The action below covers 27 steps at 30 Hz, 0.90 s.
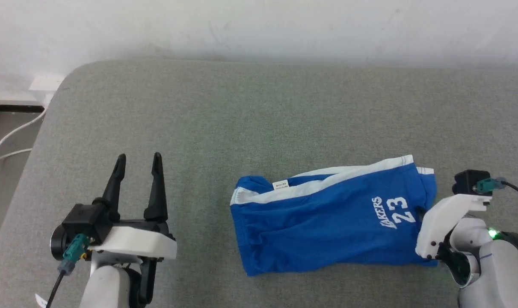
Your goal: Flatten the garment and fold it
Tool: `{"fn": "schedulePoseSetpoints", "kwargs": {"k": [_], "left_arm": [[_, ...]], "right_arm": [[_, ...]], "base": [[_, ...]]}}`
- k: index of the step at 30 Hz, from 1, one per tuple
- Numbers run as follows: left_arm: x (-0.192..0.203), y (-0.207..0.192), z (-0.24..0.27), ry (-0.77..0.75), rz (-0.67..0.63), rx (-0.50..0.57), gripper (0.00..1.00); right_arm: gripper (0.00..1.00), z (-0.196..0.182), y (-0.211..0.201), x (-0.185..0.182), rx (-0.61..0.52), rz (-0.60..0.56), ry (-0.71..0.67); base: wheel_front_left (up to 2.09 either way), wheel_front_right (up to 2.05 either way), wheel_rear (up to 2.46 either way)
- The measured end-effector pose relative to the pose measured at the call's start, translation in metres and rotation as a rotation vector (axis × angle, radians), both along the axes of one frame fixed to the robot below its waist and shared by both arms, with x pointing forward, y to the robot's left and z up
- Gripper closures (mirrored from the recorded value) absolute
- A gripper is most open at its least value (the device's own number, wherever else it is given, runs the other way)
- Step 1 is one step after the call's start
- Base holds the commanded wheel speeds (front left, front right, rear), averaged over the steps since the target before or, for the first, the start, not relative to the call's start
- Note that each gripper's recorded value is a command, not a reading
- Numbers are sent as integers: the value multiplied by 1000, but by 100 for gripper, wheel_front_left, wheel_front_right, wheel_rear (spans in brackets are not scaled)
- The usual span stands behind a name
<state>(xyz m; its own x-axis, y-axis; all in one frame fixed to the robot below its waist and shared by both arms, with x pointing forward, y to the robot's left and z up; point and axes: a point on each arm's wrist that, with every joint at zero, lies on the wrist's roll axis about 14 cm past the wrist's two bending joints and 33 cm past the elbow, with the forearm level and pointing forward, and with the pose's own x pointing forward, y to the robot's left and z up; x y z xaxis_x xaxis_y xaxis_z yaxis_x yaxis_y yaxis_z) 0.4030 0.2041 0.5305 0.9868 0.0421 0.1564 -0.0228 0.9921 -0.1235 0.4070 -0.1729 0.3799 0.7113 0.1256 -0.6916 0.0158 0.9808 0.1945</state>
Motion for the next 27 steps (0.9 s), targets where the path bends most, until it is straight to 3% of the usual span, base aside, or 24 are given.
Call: {"fn": "schedulePoseSetpoints", "kwargs": {"k": [7,14,20,27], "left_arm": [[-2,-3,3,-8,-11,4,0],[-5,-3,1,-3,-18,5,0],[-10,-5,-1,6,-22,11,0],[-10,-8,-4,13,-29,10,0]], "right_arm": [[100,14,-58,-4,-131,-132,-52],[100,36,-89,-7,-289,-149,-94],[100,74,-34,3,-245,3,-205],[100,102,76,-10,-179,350,-243]], "base": [[0,0,0],[0,0,0],[0,0,0],[0,0,0]]}}
